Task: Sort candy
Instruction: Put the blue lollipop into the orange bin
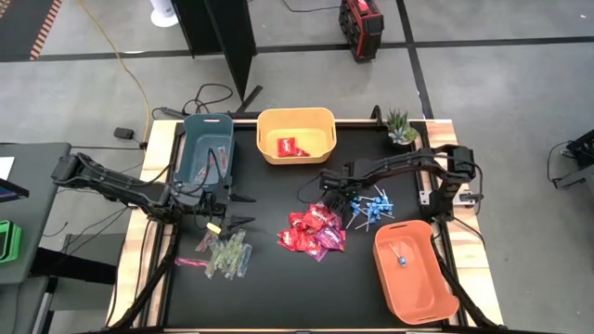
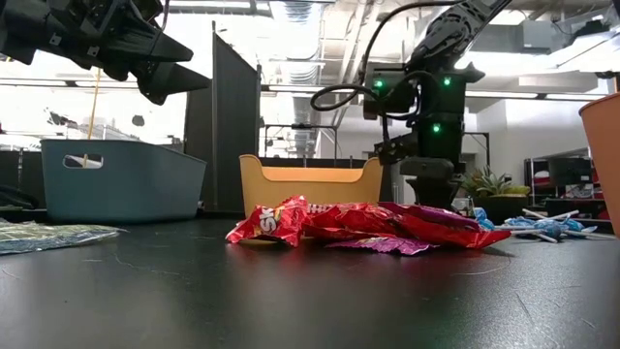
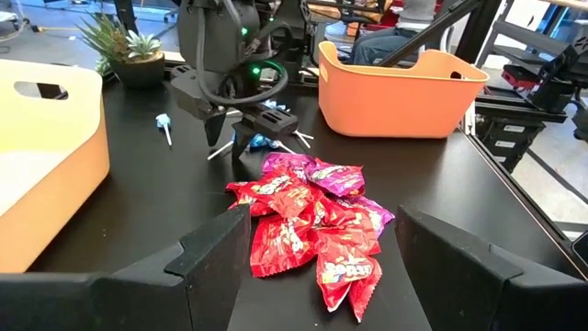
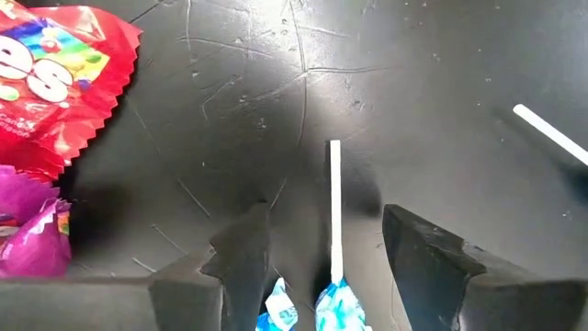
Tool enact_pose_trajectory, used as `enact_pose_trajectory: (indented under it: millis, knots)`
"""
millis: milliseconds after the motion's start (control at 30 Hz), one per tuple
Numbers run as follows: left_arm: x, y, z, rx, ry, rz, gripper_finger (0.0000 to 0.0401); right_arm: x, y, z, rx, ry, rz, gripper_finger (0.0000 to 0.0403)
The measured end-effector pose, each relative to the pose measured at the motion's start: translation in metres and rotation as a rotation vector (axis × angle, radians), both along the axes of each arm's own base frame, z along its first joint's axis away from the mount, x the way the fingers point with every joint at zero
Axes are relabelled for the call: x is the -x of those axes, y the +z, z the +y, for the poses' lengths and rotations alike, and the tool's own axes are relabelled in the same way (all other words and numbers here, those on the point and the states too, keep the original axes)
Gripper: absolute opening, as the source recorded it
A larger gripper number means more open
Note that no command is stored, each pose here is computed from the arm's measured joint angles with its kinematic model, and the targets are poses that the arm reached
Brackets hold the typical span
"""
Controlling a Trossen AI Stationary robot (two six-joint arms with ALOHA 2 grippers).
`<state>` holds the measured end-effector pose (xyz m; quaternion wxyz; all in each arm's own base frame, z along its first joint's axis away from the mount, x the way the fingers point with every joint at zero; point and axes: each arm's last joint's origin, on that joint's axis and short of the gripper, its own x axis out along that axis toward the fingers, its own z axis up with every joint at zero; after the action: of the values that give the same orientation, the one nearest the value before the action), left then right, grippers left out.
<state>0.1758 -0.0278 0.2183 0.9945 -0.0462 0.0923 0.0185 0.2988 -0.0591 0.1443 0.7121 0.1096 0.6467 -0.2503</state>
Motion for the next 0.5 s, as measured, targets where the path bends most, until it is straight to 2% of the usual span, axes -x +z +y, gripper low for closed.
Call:
enact_pose_trajectory:
  millis: [200, 500]
  knots:
    - [0.0, 0.0, 0.0, 0.0, 0.0, 0.0, 0.0267, 0.001, -0.001, -0.012, -0.041, -0.005, -0.012, 0.0193]
    - [0.0, 0.0, 0.0, 0.0, 0.0, 0.0, 0.0267, 0.0, -0.001, -0.014, -0.059, 0.003, -0.03, 0.008]
